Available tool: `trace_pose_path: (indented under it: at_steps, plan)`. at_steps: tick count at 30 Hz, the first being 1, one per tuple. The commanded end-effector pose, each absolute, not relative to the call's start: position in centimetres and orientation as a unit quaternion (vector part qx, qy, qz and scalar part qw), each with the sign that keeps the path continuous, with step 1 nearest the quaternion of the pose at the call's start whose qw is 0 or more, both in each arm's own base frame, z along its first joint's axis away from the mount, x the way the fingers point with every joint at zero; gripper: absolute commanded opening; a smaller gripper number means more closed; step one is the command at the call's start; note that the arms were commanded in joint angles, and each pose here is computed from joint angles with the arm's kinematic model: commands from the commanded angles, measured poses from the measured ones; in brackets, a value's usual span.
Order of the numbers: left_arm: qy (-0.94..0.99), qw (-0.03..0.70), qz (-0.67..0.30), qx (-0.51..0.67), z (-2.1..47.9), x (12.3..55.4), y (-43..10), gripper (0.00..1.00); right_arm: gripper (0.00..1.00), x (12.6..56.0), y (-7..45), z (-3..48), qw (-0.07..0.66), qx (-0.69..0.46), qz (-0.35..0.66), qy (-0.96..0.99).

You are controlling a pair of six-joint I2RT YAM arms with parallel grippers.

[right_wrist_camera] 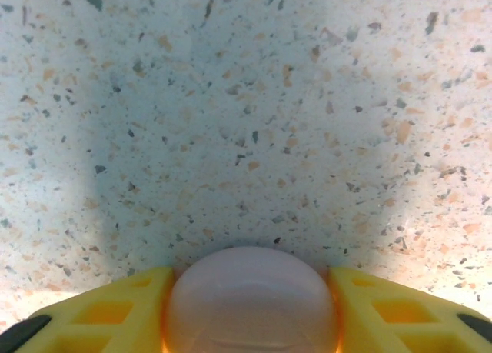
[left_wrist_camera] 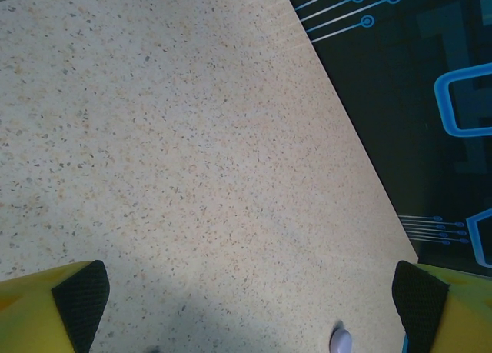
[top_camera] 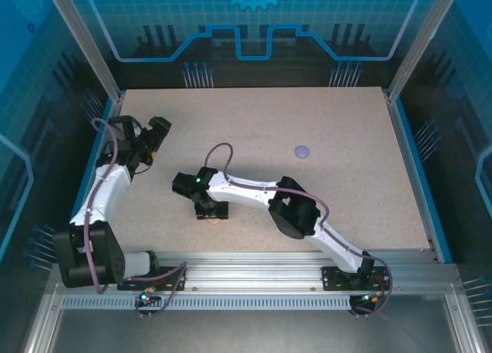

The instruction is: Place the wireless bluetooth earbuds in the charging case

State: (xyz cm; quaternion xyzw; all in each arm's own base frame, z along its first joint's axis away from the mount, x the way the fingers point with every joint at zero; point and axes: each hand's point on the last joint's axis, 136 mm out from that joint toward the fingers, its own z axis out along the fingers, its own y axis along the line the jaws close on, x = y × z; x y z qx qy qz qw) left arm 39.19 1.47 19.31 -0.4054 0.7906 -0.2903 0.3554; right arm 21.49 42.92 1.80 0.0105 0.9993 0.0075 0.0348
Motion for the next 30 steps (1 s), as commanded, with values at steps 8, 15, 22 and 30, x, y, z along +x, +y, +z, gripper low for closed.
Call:
trace_pose_path:
  at_steps: [8,15,22,30]
  plan:
    - [0.767,0.394,-0.334,-0.38,20.3,38.7,0.4,0.99,0.42,23.6,39.2,6.0,0.083,0.036,0.024,0.996]
    - [0.781,0.401,-0.339,-0.337,19.5,38.2,-3.6,0.99,0.43,27.0,32.9,7.4,0.099,0.088,0.027,0.991]
    - [0.805,0.383,-0.354,-0.282,17.2,37.1,-9.9,0.99,0.43,30.2,27.7,7.5,0.101,0.139,0.044,0.984]
    - [0.804,0.379,-0.401,-0.221,15.4,36.3,-16.4,0.99,0.43,32.6,24.0,6.3,0.079,0.201,0.07,0.974]
